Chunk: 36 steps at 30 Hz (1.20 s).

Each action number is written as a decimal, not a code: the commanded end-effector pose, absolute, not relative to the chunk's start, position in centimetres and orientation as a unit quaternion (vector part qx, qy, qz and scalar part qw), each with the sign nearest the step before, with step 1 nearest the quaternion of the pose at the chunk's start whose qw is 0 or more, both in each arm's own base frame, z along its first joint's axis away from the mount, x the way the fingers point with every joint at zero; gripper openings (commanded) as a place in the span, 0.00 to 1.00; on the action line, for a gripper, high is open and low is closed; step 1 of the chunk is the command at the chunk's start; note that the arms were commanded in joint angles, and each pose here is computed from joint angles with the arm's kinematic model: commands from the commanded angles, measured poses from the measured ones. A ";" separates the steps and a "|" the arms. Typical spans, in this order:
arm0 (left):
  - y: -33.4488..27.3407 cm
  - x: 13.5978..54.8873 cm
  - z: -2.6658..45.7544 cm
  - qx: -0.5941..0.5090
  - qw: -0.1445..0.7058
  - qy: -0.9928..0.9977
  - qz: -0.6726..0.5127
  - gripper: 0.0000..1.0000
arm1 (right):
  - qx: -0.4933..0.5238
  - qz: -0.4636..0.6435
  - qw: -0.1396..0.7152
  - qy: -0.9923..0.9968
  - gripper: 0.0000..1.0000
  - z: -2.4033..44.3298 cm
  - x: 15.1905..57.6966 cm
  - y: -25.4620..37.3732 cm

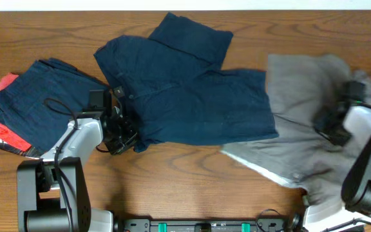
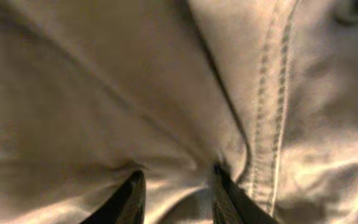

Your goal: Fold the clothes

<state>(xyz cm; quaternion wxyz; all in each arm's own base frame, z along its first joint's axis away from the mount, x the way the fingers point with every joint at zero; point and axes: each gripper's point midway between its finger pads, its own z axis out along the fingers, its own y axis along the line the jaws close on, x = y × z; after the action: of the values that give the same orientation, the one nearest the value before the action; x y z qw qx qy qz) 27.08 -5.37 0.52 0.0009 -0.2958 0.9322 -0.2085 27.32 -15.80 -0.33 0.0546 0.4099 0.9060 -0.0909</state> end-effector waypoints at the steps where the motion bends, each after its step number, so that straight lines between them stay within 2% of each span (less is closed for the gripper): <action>1: -4.6 27.7 1.1 -0.293 0.019 0.935 -0.200 0.06 | 0.506 -0.155 -0.008 0.849 0.34 -0.7 22.6 -20.4; 4: -4.6 27.3 1.1 -0.295 0.011 0.935 -0.198 0.06 | 0.531 -0.124 0.004 0.838 0.33 1.5 23.8 -21.9; 8: -4.6 26.9 1.0 -0.293 0.003 0.936 -0.196 0.06 | 0.500 -0.086 0.037 0.861 0.34 4.8 26.7 -22.0; 13: -4.6 26.7 1.0 -0.292 0.000 0.936 -0.195 0.06 | 0.406 -0.011 0.101 0.908 0.36 8.7 31.1 -17.7; 17: -4.6 26.3 0.9 -0.294 -0.008 0.936 -0.192 0.06 | 0.340 0.016 0.076 0.937 0.36 9.9 31.0 -12.6; 22: -4.6 26.3 0.9 -0.294 -0.008 0.936 -0.192 0.06 | 0.276 0.021 0.011 0.961 0.36 7.6 29.0 -7.3; 28: -4.6 26.3 0.9 -0.294 -0.008 0.936 -0.192 0.06 | 0.242 0.020 -0.021 0.970 0.36 2.7 26.6 -3.6; 33: -4.6 26.2 0.9 -0.294 -0.009 0.936 -0.192 0.06 | 0.250 0.006 -0.047 0.967 0.36 -0.8 23.3 -2.8; 36: -4.6 26.2 0.9 -0.295 -0.011 0.936 -0.192 0.06 | 0.323 -0.079 -0.068 0.941 0.37 -1.9 20.2 -5.5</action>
<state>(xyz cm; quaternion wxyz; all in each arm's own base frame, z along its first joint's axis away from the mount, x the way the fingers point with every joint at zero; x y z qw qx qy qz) 25.72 -5.19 0.47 -0.0231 -0.2949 0.9342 -0.1995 23.84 -3.28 -0.42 -0.0324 0.2601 0.9650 0.0028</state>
